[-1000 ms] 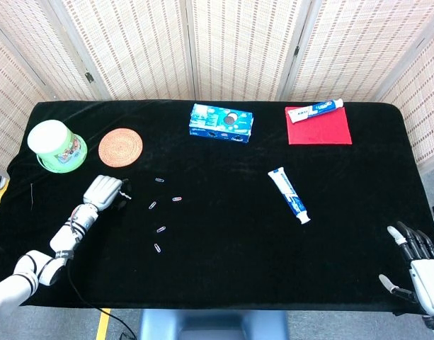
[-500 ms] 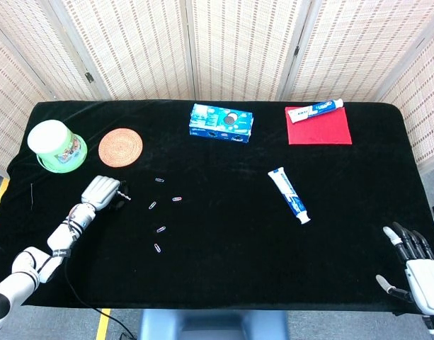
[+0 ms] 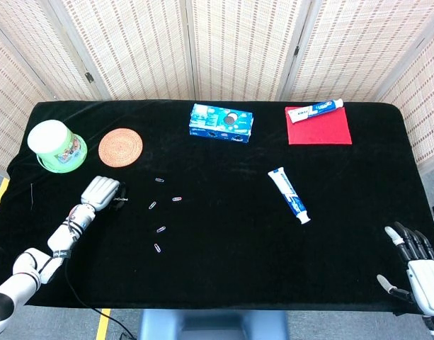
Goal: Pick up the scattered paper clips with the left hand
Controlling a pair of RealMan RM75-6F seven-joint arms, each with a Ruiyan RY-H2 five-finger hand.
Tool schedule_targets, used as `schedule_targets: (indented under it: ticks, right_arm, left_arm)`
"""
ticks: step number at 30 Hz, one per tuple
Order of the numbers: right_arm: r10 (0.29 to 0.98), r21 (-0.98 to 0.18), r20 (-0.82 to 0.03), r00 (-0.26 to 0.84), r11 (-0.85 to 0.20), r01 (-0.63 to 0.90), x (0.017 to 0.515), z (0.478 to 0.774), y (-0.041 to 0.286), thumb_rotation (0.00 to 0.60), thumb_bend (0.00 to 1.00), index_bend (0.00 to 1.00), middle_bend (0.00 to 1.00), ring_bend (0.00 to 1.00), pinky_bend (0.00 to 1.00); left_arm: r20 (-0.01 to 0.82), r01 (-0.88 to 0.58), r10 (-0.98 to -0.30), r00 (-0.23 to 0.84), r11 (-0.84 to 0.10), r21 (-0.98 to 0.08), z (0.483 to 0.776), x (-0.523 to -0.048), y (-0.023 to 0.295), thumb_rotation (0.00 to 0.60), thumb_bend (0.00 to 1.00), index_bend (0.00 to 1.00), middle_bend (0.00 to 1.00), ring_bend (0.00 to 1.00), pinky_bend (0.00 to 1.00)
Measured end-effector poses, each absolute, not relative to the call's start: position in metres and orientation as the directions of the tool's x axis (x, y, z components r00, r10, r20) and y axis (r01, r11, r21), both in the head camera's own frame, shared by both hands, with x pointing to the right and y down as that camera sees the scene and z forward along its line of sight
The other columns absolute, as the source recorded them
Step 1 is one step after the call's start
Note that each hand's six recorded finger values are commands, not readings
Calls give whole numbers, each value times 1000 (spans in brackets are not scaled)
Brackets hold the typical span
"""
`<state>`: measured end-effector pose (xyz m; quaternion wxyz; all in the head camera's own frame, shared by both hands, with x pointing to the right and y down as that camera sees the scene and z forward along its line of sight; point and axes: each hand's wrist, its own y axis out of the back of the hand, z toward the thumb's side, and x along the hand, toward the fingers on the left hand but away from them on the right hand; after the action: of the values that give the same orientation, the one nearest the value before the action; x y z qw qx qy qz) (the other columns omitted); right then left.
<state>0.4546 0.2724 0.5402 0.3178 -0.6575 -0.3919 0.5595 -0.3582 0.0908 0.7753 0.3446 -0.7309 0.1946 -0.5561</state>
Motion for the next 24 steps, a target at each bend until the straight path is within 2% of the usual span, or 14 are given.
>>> schedule_targets:
  ticks: [5,7,15,24]
  right_arm:
    - [871,-857,-485,74,-491,160,453,540,273,600,239,0,0,0,0]
    - [871,-856,-485,77,-491,160,453,539,273,600,238,0,0,0,0]
    - [866,-851,-492,94,-501,157,449,541,273,600,238,0,0,0,0]
    - [863,-849,-493,110,-505,155,446,541,274,600,239,0,0,0,0]
  left_arm:
    - [652,89,-690,314,-662,-744,769,-359,90,600,462,782,1000,1000,1000]
    - [636,83,-703,319,-648,-757,766,-359,90,600,468,809,1000,1000,1000]
    - [565,26,-760,321,-590,-807,746,-361,93,600,477,818,1000,1000,1000]
    - [547,8,-775,317,-575,-818,728,-361,102,600,480,821,1000,1000,1000]
